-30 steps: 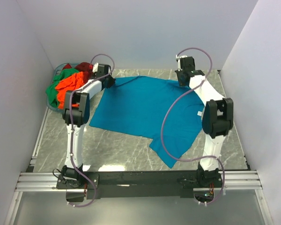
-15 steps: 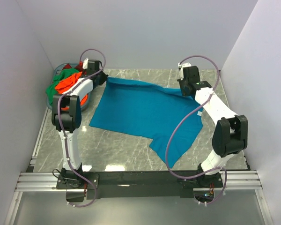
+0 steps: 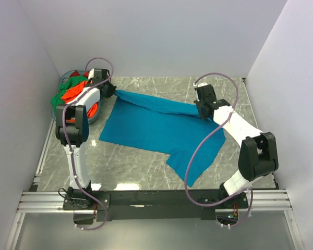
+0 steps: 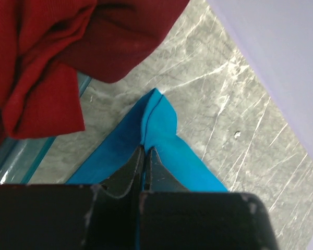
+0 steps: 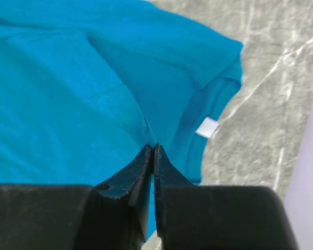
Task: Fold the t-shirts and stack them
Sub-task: Fold the tshirt
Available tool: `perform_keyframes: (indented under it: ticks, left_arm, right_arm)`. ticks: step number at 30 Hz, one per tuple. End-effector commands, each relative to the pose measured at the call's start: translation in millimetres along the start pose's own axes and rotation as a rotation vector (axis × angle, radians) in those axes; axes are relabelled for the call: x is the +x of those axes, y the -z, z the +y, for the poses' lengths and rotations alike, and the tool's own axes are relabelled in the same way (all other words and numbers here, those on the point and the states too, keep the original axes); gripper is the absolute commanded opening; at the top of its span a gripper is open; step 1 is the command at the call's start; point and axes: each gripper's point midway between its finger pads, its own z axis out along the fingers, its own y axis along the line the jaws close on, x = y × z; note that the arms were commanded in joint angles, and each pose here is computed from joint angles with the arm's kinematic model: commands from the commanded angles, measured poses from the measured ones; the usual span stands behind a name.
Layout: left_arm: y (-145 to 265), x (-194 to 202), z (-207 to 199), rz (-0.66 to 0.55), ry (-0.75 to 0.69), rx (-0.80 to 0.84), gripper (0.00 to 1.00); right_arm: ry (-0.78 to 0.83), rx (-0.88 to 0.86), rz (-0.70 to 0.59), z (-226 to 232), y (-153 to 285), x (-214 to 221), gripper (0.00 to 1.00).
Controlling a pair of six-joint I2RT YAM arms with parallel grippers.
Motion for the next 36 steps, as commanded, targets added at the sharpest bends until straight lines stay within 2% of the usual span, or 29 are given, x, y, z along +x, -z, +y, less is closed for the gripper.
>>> perform_keyframes:
  ticks: [1,4,5,6,7,8,10,11,13,14,15,18,22,24,30,36]
  left_arm:
    - [16.4,-10.9,-12.9,-0.015,-0.019,0.039,0.02]
    - [24.5,-10.1,-14.6,-0.008,-0.027,0.053,0.21]
    - [27.1,-8.2,-16.8,-0.004,-0.030,0.064,0.33]
    - [33.0,-8.7,-18.4,-0.008,-0.033,0.073,0.37]
    - [35.9,-9.9,-20.8,-0.015,-0.037,0.083,0.42]
    - [39.0,-9.2,-22.2,-0.014,-0.039,0.086,0.54]
    - [48.4,-12.2,-29.5,-0.023,-0.045,0.105,0.61]
    - [51.2,-10.9,-33.3,-0.022,-0.051,0.114,0.69]
    - [59.3,-13.2,-44.1,-0.031,-0.066,0.141,0.80]
    - [61.6,-9.0,-48.6,-0.027,-0.078,0.145,0.92]
    - [63.7,-11.4,-55.1,-0.036,-0.092,0.154,0.99]
    - [62.7,-5.5,-66.0,-0.031,-0.123,0.165,0.99]
    - [49.3,8.9,-72.2,0.018,-0.138,0.183,0.99]
    - [38.2,20.4,-72.4,0.053,-0.148,0.187,0.99]
    - [11.0,52.7,-58.8,0.157,-0.160,0.161,0.99]
    - [17.1,86.3,-23.9,0.222,-0.150,0.112,0.99]
  right_arm:
    - [-0.001,0.003,-0.025,9.1,17.1,2.5,0.11]
    - [0.037,-0.002,0.006,26.5,20.2,20.0,0.17]
    - [0.037,0.021,0.019,25.8,22.4,25.7,0.20]
    - [0.043,0.017,0.023,30.3,24.5,27.4,0.27]
    - [0.043,0.010,0.030,32.3,26.5,29.8,0.31]
    - [0.034,-0.007,0.033,33.5,31.1,31.4,0.35]
    - [0.015,-0.010,0.024,33.3,36.6,32.0,0.41]
    - [-0.002,-0.017,-0.004,31.7,43.4,28.0,0.44]
    - [-0.023,-0.050,-0.043,34.4,51.1,21.9,0.60]
    - [-0.045,-0.068,-0.089,34.5,58.6,13.4,0.64]
    - [-0.082,-0.085,-0.112,36.0,63.0,8.0,0.76]
    - [-0.188,-0.118,-0.155,34.1,71.7,-6.2,0.83]
    - [-0.362,-0.216,-0.131,35.4,68.7,-12.7,0.86]
    - [-0.440,-0.232,-0.092,31.2,58.2,-9.7,0.87]
    - [-0.519,-0.222,0.061,35.5,23.0,8.6,0.88]
    - [-0.654,-0.213,0.215,32.8,-4.3,54.9,0.88]
